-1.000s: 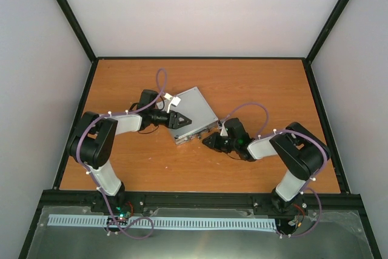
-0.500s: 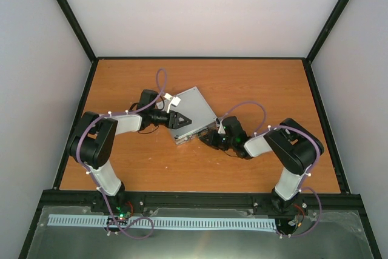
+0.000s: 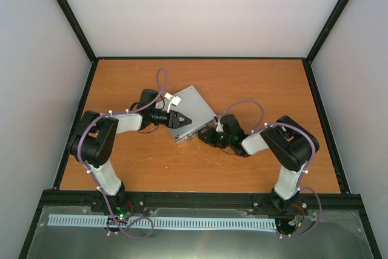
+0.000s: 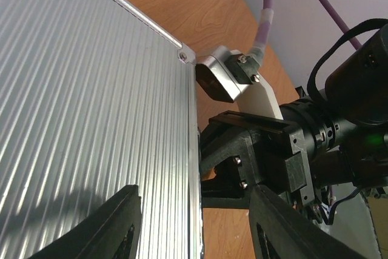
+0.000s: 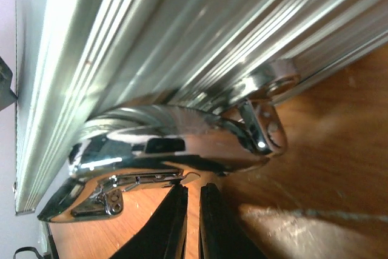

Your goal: Pack up texas hold em set

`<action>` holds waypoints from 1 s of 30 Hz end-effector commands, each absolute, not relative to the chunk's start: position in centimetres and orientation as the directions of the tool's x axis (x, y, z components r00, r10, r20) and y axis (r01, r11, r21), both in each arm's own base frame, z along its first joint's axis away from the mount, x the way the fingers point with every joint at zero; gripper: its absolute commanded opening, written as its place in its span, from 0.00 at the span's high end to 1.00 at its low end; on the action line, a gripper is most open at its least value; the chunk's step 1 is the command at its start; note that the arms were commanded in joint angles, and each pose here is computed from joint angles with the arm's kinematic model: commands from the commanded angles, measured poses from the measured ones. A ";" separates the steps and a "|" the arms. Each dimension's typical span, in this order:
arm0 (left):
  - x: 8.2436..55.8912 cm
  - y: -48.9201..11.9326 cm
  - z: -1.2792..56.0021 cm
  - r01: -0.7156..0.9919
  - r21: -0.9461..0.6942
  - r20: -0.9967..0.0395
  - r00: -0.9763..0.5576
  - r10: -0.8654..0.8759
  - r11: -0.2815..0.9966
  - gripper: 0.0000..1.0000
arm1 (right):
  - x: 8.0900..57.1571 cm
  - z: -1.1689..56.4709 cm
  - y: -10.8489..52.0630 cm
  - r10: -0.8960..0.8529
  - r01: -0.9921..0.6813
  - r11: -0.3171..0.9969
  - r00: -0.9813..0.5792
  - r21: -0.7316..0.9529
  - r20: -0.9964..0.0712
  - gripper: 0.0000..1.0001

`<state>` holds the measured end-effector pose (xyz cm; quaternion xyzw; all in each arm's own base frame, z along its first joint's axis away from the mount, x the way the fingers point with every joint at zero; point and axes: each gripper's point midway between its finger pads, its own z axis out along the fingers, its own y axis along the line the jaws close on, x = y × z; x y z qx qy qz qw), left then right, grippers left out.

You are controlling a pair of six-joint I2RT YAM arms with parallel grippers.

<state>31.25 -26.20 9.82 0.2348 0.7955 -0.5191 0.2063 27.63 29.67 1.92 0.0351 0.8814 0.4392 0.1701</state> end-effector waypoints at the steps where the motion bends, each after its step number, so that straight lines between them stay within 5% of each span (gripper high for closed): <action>1: 29.7 -25.7 6.2 0.482 -0.779 -0.446 -0.876 0.185 0.400 0.49 | 28.0 0.0 29.4 0.219 -0.050 0.659 -0.941 0.750 -0.256 0.90; 30: 29.6 -25.6 6.8 0.498 -0.768 -0.466 -0.866 0.180 0.403 0.49 | 29.2 -0.8 29.6 0.183 -0.088 0.704 -0.936 0.705 -0.300 0.90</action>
